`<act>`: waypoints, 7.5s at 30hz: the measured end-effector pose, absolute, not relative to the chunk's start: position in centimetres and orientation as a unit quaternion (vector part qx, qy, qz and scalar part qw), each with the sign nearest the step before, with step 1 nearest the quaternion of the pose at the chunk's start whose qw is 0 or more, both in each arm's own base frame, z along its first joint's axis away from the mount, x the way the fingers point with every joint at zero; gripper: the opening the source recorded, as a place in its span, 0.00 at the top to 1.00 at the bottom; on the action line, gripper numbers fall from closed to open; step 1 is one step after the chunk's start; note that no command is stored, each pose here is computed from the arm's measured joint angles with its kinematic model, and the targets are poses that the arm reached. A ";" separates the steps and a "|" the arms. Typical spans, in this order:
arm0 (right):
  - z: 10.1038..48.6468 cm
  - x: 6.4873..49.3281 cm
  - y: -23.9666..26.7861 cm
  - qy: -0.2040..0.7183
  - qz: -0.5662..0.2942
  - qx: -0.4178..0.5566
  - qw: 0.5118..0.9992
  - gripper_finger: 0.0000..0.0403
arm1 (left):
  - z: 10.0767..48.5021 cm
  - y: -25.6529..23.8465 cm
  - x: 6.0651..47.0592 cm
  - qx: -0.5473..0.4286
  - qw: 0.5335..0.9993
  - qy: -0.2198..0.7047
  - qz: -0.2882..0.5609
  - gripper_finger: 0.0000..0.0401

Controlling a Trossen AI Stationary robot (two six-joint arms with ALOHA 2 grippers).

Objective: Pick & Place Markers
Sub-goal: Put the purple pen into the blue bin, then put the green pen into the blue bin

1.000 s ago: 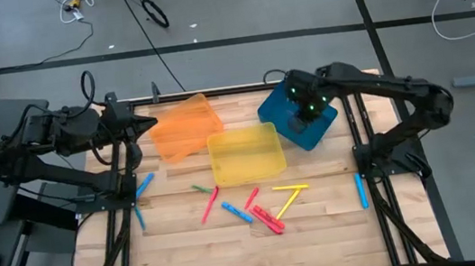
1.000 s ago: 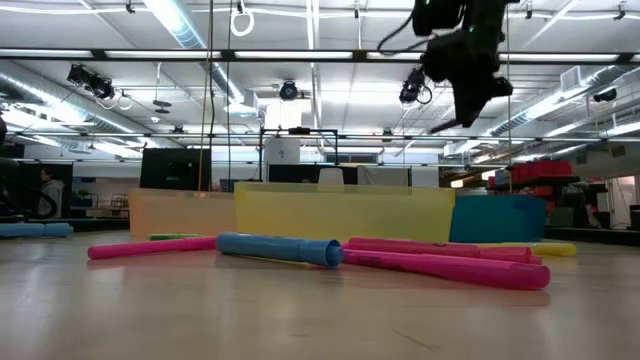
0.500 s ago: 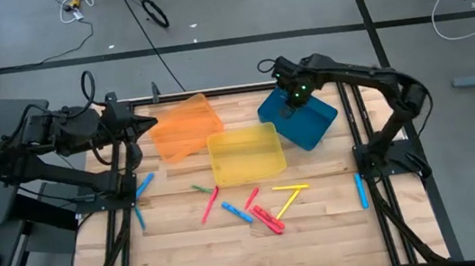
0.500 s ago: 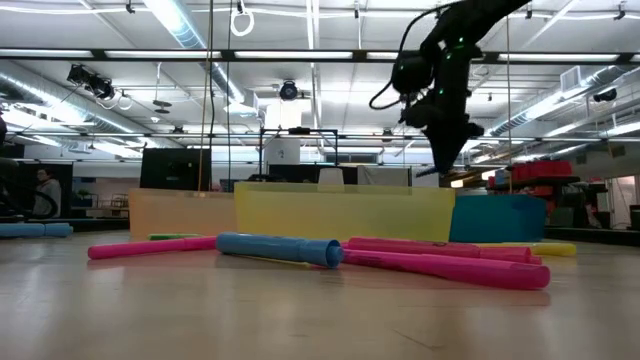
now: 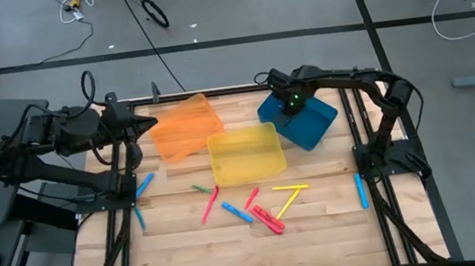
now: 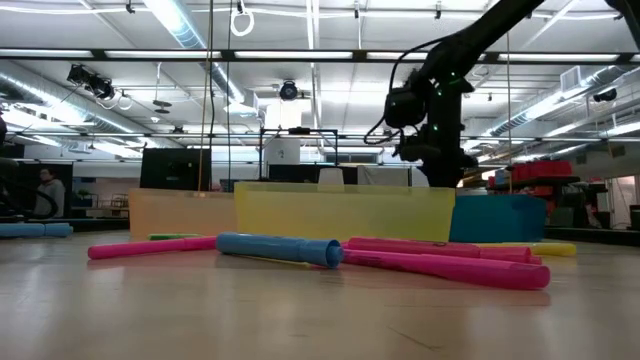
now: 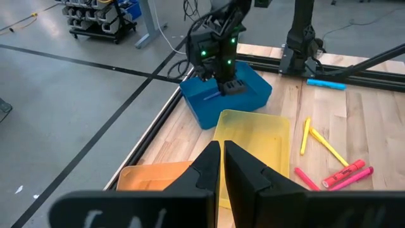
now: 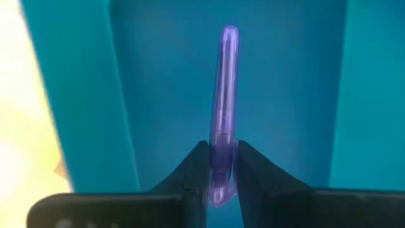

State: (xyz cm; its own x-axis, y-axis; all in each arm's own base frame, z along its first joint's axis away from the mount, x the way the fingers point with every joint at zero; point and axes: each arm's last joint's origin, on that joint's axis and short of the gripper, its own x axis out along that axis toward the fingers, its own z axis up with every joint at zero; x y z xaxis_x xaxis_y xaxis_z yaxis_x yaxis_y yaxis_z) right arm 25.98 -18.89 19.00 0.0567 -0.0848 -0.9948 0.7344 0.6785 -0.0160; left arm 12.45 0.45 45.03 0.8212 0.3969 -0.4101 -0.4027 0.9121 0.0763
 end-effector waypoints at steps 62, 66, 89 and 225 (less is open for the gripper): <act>31.2 22.2 -12.2 0.591 -0.266 0.265 0.714 0.71 | 45.0 0.4 12.5 -0.011 0.956 0.215 0.199 0.93; 34.0 20.9 -8.5 0.570 -0.249 0.279 0.732 0.92 | 44.9 0.2 12.8 -0.030 0.959 0.220 0.175 0.93; 35.1 20.0 -0.2 0.559 -0.207 0.296 0.746 0.99 | 37.9 -1.7 22.9 -0.019 0.874 0.485 -0.036 0.93; 35.2 20.3 0.0 0.556 -0.166 0.308 0.754 0.99 | 31.2 -0.5 29.3 0.166 0.801 0.573 -0.055 0.90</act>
State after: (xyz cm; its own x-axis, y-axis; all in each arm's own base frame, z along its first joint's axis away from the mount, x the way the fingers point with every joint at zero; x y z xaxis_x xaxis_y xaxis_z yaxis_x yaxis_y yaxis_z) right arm 20.34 0.05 35.21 0.3255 0.0921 -0.9411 0.5933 0.7551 0.2791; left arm 29.30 -0.54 31.15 0.3383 0.1022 -0.9355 0.2777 0.9390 0.2030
